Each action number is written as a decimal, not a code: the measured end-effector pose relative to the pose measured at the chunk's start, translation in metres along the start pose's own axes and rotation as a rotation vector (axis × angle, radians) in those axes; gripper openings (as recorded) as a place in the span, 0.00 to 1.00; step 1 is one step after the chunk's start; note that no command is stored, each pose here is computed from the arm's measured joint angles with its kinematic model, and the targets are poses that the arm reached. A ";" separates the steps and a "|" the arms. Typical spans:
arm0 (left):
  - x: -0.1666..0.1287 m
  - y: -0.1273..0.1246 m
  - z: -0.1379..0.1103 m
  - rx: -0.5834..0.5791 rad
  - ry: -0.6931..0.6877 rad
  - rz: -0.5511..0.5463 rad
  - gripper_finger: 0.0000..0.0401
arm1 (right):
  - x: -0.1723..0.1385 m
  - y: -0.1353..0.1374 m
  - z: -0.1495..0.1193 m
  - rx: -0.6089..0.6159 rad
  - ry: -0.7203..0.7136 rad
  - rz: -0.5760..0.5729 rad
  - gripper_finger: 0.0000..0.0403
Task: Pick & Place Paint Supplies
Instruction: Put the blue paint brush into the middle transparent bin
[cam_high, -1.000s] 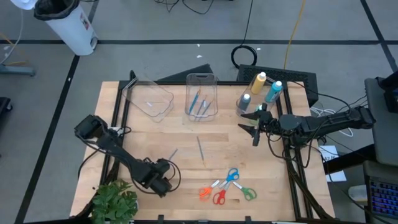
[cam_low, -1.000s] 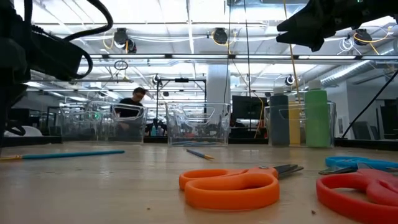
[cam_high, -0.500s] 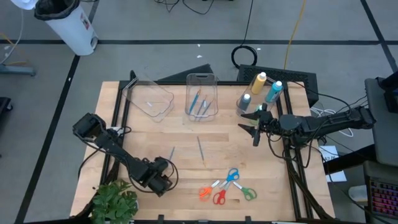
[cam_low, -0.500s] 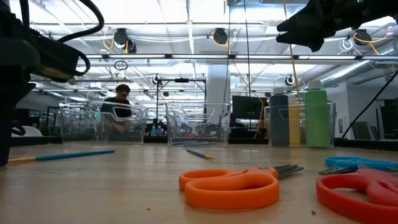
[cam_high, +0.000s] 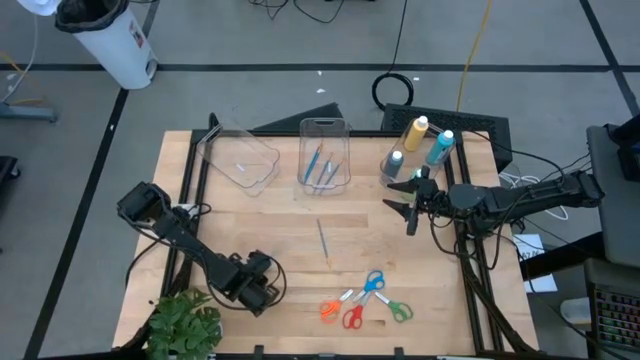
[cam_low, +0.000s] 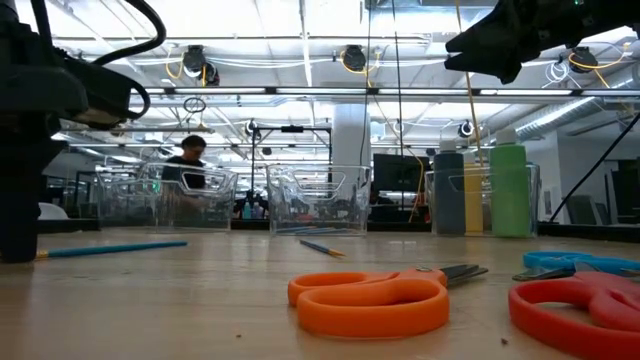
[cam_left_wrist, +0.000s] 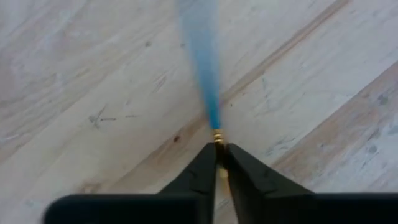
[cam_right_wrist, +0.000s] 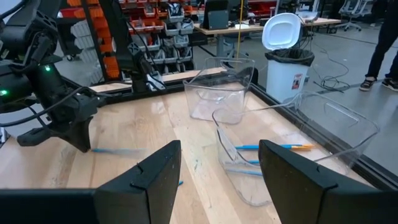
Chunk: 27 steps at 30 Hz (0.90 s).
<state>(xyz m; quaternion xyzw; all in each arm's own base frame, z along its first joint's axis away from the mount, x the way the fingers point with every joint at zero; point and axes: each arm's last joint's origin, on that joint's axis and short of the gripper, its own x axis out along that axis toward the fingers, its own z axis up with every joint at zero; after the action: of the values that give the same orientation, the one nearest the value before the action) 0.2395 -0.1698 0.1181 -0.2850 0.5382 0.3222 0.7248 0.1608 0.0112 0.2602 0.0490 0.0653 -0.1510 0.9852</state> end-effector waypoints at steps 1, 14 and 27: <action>0.000 0.000 0.000 -0.001 -0.001 -0.003 0.06 | 0.000 0.000 0.000 0.001 -0.001 0.000 0.52; -0.003 -0.027 0.009 0.228 -0.252 -0.244 0.01 | 0.000 0.000 0.000 0.001 -0.002 0.000 0.52; -0.023 -0.064 0.066 0.673 -0.680 -0.499 0.00 | 0.003 0.001 -0.002 0.007 0.010 -0.001 0.52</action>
<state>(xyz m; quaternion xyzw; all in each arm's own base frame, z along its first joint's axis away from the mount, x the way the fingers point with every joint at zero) 0.3231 -0.1640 0.1619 -0.0359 0.2628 0.0239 0.9639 0.1642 0.0117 0.2582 0.0529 0.0695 -0.1517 0.9846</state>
